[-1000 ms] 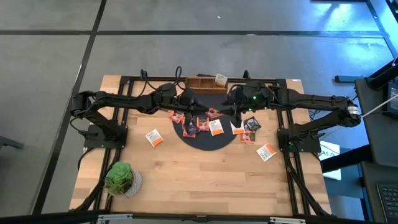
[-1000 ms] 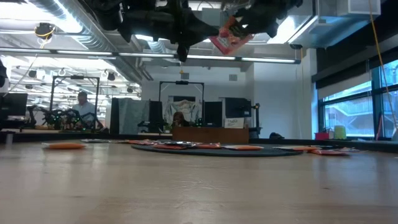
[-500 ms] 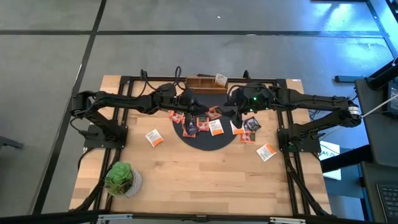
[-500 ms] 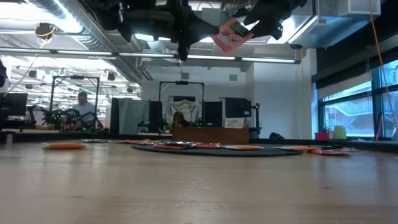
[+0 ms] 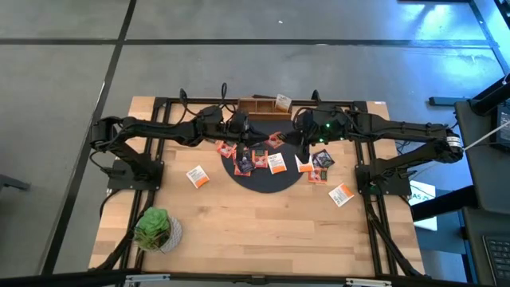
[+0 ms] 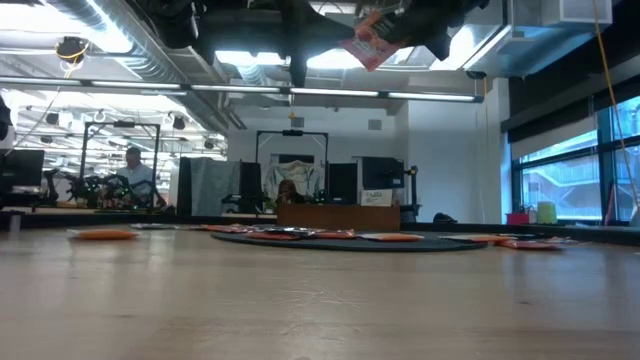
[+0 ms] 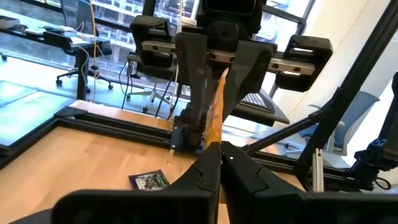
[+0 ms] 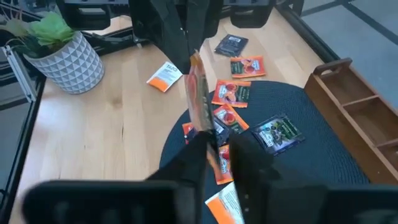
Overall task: Pick & Place Tea
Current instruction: Put the orange tea bag into the middle section of the wooden organizer
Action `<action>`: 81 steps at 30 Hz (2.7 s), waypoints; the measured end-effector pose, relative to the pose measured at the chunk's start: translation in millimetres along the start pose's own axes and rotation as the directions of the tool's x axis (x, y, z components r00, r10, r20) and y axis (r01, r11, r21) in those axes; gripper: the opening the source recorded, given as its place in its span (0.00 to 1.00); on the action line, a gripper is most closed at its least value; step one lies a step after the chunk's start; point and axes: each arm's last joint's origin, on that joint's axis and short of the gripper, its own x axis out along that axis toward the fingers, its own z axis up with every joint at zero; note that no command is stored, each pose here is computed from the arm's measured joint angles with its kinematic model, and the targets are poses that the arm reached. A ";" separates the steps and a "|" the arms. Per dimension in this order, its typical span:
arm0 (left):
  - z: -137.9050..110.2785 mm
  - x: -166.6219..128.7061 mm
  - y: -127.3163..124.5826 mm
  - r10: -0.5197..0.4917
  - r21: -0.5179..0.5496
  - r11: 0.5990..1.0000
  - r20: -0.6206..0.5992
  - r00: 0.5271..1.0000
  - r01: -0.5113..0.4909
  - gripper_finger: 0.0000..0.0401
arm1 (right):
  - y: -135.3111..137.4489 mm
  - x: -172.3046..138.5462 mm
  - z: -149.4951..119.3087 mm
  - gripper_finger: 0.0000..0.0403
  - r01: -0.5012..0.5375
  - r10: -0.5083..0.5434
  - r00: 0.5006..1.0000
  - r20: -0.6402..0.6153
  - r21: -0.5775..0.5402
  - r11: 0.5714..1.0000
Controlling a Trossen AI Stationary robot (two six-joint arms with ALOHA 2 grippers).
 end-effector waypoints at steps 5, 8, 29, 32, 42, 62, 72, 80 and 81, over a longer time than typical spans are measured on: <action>-0.4 0.0 0.2 0.003 -0.002 1.000 -0.004 1.000 -0.003 0.01 | 0.0 0.0 0.0 0.02 0.000 0.000 1.000 0.000 -0.031 1.000; -0.6 0.0 0.2 0.004 -0.003 1.000 -0.006 1.000 -0.004 0.02 | 0.1 0.0 0.3 0.02 0.000 0.000 1.000 0.003 -0.047 0.999; -0.8 -55.1 13.8 0.198 -0.129 0.955 -0.395 0.897 -0.268 0.24 | -61.1 20.4 3.4 0.01 0.284 -0.287 0.958 -0.026 -0.084 0.955; 3.0 -65.8 15.8 0.256 -0.108 0.939 -0.413 0.874 -0.326 0.23 | -83.2 38.0 2.2 0.01 0.301 -0.307 0.951 -0.048 -0.096 0.949; 9.9 -78.8 33.0 0.380 0.002 0.911 -0.391 0.838 -0.412 0.24 | -151.6 92.4 23.6 0.00 0.263 -0.296 0.927 -0.231 -0.165 0.951; 12.2 -90.9 50.5 0.441 0.073 0.889 -0.401 0.803 -0.453 0.23 | -232.4 176.7 27.4 0.02 0.118 -0.296 0.833 -0.467 -0.372 0.921; 12.5 -91.9 52.3 0.503 0.104 0.856 -0.390 0.771 -0.506 0.24 | -237.3 186.6 18.7 0.02 0.105 -0.315 0.813 -0.490 -0.409 0.906; 12.2 -91.9 52.4 0.503 0.104 0.856 -0.392 0.770 -0.506 0.23 | -238.1 188.0 19.6 0.02 0.113 -0.322 0.822 -0.470 -0.419 0.901; 11.9 -92.0 52.4 0.503 0.104 0.856 -0.395 0.769 -0.507 0.23 | -238.1 188.0 19.6 0.02 0.113 -0.322 0.821 -0.471 -0.419 0.901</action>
